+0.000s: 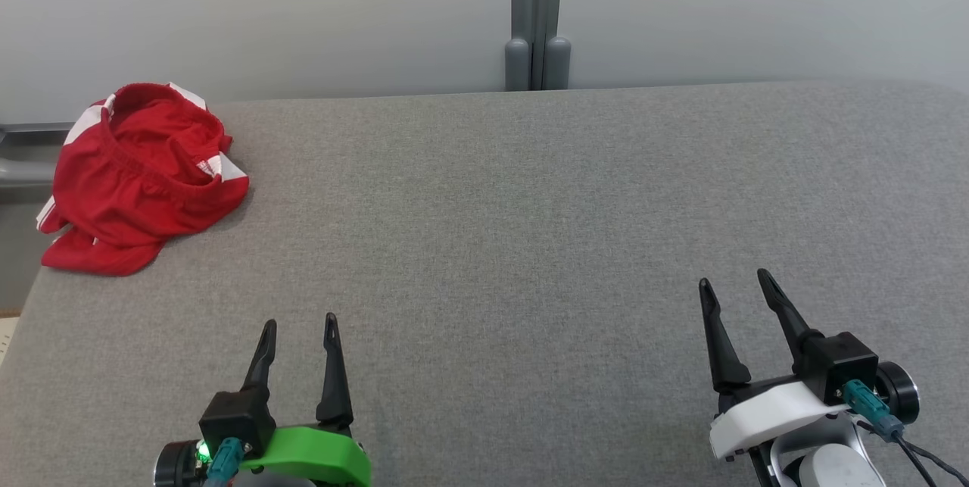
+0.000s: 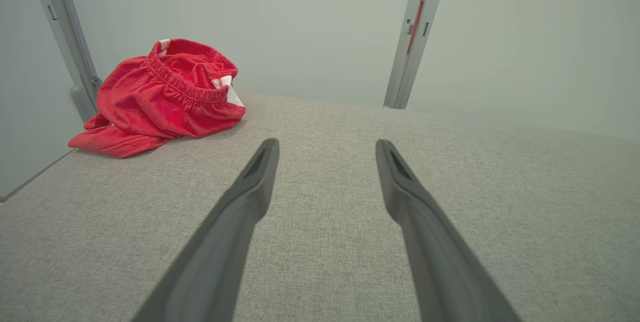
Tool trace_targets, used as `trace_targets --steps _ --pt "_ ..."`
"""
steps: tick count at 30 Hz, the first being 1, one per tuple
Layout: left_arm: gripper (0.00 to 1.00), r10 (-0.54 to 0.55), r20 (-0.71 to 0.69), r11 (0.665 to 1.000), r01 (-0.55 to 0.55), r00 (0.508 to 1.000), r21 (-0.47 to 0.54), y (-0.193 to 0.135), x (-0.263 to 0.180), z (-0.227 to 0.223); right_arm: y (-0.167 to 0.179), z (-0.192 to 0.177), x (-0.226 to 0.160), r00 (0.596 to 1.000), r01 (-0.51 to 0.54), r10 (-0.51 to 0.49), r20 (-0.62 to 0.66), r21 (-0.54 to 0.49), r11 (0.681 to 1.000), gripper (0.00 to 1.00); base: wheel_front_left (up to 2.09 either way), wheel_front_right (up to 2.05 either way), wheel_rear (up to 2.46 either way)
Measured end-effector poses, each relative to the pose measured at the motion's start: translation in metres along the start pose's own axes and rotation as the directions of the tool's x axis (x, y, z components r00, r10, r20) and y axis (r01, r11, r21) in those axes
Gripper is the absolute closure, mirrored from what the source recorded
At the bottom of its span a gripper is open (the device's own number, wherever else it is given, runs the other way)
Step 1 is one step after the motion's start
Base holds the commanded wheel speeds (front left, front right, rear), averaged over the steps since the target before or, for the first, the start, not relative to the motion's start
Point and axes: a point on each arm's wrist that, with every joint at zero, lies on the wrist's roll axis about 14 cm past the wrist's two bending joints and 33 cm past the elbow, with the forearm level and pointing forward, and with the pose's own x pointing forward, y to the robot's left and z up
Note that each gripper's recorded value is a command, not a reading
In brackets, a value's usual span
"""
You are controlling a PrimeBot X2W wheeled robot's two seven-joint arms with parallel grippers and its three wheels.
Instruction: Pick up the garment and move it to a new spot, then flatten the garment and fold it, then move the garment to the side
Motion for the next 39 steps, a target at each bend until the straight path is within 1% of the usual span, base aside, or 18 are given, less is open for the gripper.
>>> trace_targets --steps 26,32,39 --pt "0.0 0.012 -0.015 1.0 -0.012 1.0 0.006 0.004 -0.004 -0.005 -0.003 -0.002 0.002 1.0 0.006 -0.006 -0.005 -0.001 1.0 0.0 0.0 0.0 0.0" --pt "0.0 0.069 0.001 0.998 -0.069 0.998 0.013 0.022 -0.014 0.0 0.016 -0.001 0.014 0.999 -0.053 0.053 0.002 0.007 0.999 0.0 0.0 0.0 0.0" --pt "0.0 0.2 0.035 0.979 -0.201 0.979 0.022 0.063 -0.037 0.01 0.063 -0.003 0.033 0.981 -0.193 0.193 0.003 0.032 0.981 0.0 0.0 0.0 0.0"
